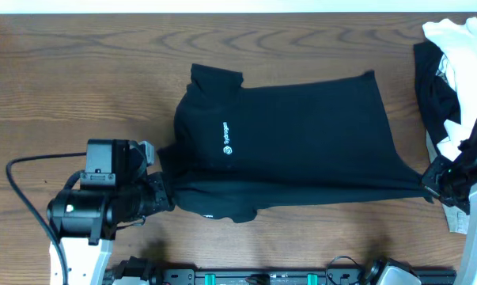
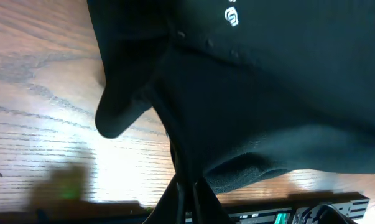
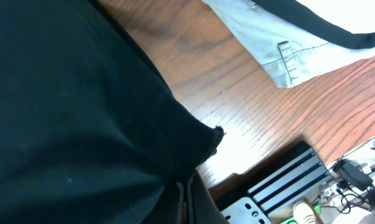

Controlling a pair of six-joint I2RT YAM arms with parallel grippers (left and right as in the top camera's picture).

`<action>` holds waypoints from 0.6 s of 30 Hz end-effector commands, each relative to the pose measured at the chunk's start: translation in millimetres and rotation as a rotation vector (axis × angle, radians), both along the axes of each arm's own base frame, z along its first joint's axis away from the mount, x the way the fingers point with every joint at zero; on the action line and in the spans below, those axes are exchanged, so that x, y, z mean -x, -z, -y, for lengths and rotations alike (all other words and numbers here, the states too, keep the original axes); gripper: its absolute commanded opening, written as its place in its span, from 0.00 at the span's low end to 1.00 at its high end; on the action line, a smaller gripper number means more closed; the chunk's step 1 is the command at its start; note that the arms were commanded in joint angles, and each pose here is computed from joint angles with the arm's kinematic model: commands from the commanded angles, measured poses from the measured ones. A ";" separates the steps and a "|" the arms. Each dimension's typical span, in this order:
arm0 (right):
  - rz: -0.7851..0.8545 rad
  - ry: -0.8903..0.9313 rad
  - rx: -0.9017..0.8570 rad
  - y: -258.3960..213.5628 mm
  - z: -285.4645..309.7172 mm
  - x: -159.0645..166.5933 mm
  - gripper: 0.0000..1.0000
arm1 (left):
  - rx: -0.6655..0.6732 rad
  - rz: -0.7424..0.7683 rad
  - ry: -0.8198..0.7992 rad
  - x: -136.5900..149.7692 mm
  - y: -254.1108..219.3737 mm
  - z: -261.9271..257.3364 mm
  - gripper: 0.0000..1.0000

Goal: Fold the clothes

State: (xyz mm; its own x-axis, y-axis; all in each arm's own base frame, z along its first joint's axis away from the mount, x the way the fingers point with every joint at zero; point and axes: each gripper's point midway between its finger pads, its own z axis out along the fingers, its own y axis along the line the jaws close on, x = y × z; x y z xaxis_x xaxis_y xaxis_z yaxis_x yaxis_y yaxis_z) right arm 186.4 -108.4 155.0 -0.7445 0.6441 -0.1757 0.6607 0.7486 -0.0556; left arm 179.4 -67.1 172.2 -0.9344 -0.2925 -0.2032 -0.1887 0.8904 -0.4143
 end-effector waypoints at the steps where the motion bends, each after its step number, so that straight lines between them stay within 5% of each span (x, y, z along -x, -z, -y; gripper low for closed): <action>1: 0.001 0.031 0.027 -3.1 5.2 5.6 0.01 | -0.030 0.032 0.001 0.0 -7.2 -5.5 0.06; 18: 0.101 -0.097 -0.030 3.6 -4.7 -36.3 0.01 | -0.032 0.094 -0.026 -43.2 -4.3 -5.6 0.06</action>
State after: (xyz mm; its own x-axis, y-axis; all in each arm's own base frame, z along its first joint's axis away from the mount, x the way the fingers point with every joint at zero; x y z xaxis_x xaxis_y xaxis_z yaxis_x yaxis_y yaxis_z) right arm 215.7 -106.1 157.6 -0.7622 0.5976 -0.2489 0.6122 0.7904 0.0230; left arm 210.9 -65.7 176.1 -0.9088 -0.2993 -0.2907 -0.1598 0.8933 -0.4201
